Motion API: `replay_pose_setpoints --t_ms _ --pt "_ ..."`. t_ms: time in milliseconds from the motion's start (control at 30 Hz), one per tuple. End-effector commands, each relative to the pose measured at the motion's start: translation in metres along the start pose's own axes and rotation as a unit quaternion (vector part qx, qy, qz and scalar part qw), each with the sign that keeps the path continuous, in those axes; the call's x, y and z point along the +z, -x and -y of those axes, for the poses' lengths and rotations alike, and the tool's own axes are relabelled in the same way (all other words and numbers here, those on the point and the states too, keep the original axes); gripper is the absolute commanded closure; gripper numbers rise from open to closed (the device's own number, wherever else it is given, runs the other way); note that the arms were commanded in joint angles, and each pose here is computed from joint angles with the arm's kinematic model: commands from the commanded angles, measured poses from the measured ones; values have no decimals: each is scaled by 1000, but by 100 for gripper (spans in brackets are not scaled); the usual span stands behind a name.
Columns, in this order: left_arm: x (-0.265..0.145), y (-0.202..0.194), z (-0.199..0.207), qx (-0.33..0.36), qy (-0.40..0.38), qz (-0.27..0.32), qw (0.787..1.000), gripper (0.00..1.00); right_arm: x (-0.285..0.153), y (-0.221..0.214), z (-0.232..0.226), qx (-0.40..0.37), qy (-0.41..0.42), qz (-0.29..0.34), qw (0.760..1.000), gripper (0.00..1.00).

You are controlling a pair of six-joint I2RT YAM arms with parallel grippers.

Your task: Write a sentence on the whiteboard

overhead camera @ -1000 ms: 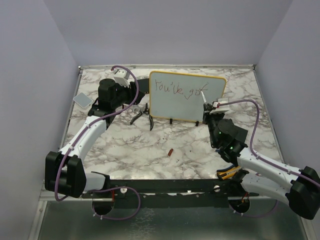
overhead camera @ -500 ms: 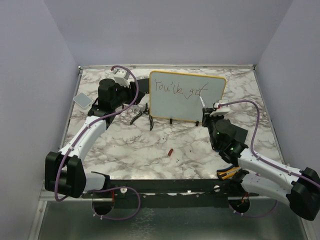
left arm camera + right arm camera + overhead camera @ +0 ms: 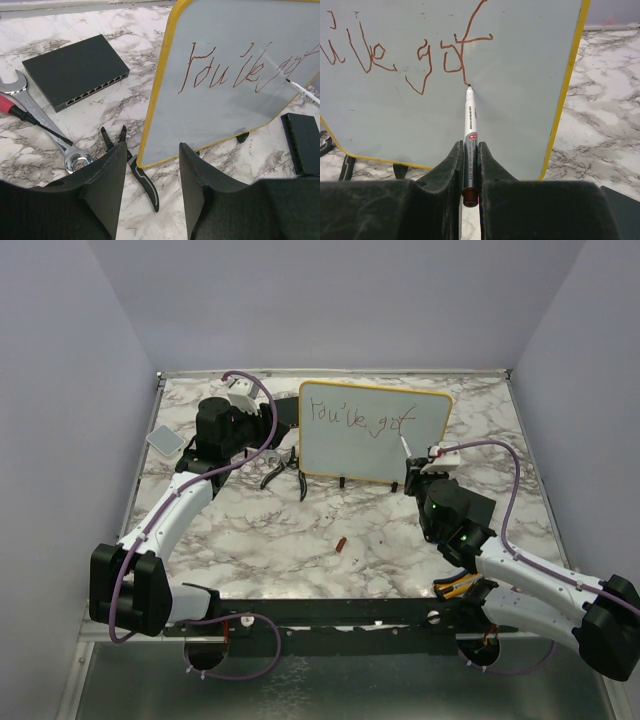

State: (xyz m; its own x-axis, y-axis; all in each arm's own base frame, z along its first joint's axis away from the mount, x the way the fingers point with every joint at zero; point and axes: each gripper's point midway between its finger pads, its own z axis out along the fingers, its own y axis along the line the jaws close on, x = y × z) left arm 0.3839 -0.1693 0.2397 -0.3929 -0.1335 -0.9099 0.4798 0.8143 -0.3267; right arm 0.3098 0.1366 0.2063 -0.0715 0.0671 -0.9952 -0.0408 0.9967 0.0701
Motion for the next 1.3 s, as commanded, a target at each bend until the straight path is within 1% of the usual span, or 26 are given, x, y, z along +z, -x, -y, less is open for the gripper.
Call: replay_pose_setpoints --t_ms 0,333,667,833,967,1100,1267 --pt "-6 7 -2 9 6 15 1000 52 -1 -12 18 -13 -44 -15 999 100" --pt "-6 8 -2 9 7 16 1000 52 -3 -7 25 -12 -62 -9 998 100" --pt "-8 9 -3 10 10 19 1000 52 -15 25 26 22 -43 29 998 99" --pt "-8 8 -3 8 10 18 1000 52 -29 49 24 50 -10 50 997 100" --pt "-8 7 -2 7 8 17 1000 52 -37 55 17 43 27 51 997 100" --pt "-8 6 -2 4 8 15 1000 52 -38 47 0 24 75 34 996 99" --pt "-6 4 -3 1 9 13 1000 52 -37 25 -38 26 160 -1 987 99"
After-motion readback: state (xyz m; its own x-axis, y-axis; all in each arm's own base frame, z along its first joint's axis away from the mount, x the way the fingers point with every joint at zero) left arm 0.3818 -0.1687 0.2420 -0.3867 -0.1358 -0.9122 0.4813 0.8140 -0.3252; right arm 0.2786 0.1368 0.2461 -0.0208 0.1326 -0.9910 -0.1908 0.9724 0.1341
